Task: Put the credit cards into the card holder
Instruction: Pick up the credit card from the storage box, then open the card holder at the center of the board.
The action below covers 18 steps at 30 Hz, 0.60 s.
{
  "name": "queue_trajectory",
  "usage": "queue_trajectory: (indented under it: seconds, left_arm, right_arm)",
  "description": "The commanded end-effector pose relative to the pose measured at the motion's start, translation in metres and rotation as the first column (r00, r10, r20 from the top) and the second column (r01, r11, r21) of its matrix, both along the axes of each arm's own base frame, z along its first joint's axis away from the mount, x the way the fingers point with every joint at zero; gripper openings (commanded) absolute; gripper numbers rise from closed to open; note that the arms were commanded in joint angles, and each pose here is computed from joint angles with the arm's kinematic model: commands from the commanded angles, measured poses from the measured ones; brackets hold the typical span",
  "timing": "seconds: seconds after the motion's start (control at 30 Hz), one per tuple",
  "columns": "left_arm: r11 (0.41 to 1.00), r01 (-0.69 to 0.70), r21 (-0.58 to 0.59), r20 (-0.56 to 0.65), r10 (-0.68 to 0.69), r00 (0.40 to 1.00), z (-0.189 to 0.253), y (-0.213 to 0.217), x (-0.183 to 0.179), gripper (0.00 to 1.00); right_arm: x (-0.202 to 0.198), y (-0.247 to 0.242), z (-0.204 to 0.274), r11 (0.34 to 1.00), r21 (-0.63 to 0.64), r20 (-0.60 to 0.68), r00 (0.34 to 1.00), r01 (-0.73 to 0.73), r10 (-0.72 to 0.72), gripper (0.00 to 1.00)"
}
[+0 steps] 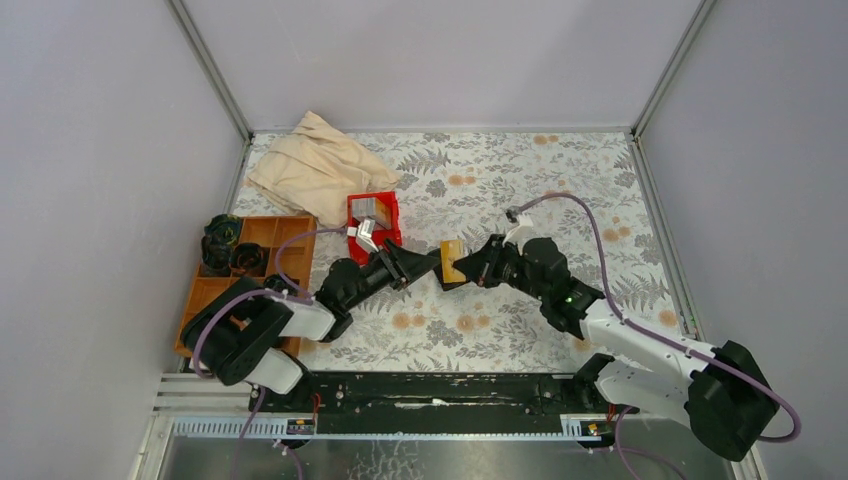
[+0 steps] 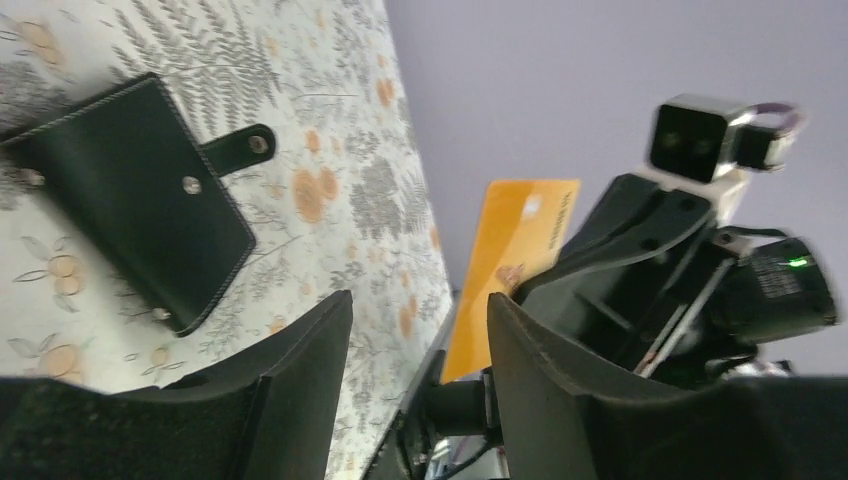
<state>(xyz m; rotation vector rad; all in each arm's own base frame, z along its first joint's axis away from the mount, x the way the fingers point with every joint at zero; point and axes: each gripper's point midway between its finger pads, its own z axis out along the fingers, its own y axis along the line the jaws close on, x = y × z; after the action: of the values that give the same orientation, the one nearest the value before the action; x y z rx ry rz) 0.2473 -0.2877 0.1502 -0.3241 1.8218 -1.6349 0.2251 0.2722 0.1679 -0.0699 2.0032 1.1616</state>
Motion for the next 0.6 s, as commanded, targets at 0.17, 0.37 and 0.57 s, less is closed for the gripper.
queue_trajectory:
  seconds: [0.17, 0.37, 0.57]
  left_arm:
    - [0.910, -0.145, 0.389, 0.001, 0.157, 0.988, -0.057, 0.033, 0.021, 0.56]
    - [0.845, -0.137, 0.517, -0.023, 0.174, 0.984, -0.080, 0.037, 0.025, 0.47]
    - [0.814, -0.096, 0.573, -0.053, 0.154, 0.987, -0.095, 0.031, 0.027, 0.37]
  right_arm:
    - [0.042, -0.016, -0.003, 0.936, -0.345, 0.003, 0.997, 0.070, -0.073, 0.00]
    - [0.070, -0.028, -0.027, 0.854, -0.514, -0.039, 0.993, 0.077, -0.113, 0.00]
    - [0.089, -0.036, -0.041, 0.787, -0.614, -0.070, 0.989, 0.061, -0.132, 0.00]
